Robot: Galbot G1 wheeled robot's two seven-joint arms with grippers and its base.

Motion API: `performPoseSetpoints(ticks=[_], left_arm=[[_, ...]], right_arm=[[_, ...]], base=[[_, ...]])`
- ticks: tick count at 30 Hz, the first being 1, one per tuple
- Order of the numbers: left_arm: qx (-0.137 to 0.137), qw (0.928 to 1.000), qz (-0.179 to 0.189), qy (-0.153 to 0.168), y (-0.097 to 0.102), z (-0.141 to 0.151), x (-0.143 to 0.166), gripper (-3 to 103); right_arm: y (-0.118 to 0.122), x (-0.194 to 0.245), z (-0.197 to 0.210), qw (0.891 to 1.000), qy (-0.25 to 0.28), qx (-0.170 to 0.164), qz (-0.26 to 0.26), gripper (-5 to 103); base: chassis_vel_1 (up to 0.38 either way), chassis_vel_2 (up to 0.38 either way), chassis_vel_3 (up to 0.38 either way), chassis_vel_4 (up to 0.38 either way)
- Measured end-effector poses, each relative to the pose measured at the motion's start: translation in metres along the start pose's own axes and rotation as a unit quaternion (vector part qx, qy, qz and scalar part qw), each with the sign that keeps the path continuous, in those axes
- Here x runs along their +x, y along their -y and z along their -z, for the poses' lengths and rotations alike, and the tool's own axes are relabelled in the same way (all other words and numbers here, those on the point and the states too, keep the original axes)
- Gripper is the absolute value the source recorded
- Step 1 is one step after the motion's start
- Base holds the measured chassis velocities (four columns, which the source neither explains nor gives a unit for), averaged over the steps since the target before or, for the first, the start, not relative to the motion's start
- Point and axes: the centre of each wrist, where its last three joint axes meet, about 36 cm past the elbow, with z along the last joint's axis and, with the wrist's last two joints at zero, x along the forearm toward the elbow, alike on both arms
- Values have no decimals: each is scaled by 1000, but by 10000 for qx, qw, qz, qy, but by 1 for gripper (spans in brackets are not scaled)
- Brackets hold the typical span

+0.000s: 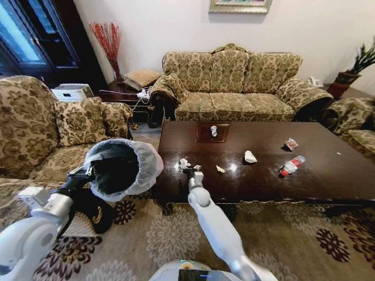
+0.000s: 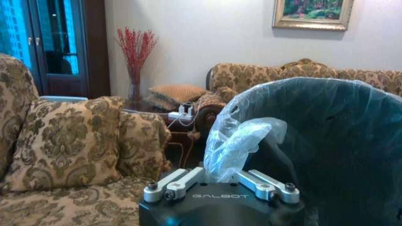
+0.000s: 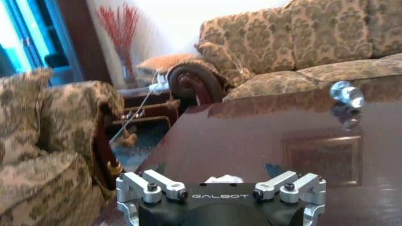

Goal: Move to the front of the table and place the trash on the table into the trash bin.

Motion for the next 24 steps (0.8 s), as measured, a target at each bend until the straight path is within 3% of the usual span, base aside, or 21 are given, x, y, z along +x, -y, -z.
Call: performPoseSetpoints(ticks=[2, 6, 13, 16, 19, 21, 23, 24], left_arm=[[11, 10000, -1, -23, 0, -2, -1, 1], [39, 10000, 11, -62, -1, -5, -3, 1], [49, 10000, 9, -83, -2, -7, -5, 1], [39, 10000, -9, -89, -2, -7, -6, 1], [37, 10000, -14, -89, -2, -7, -7, 1], [41, 9999, -21, -91, -1, -8, -7, 1], [43, 9999, -22, -90, -1, -8, -7, 1], [44, 9999, -21, -92, -1, -8, -7, 1]], right_arm=[[4, -11, -4, 9997, -141, 152, -124, 103], [18, -23, -10, 9981, -262, 404, -392, 98], [25, -28, -19, 9973, -453, 439, -363, 89], [27, -28, -21, 9975, -492, 401, -317, 72], [28, -27, -22, 9975, -512, 388, -301, 66], [29, -27, -24, 9974, -542, 372, -294, 50], [29, -26, -25, 9974, -549, 367, -295, 50], [30, -26, -25, 9974, -560, 354, -301, 45]], base=[[0, 0, 0, 0], [0, 0, 0, 0], [0, 0, 0, 0], [0, 0, 0, 0], [0, 0, 0, 0], [0, 0, 0, 0], [0, 0, 0, 0], [0, 0, 0, 0]])
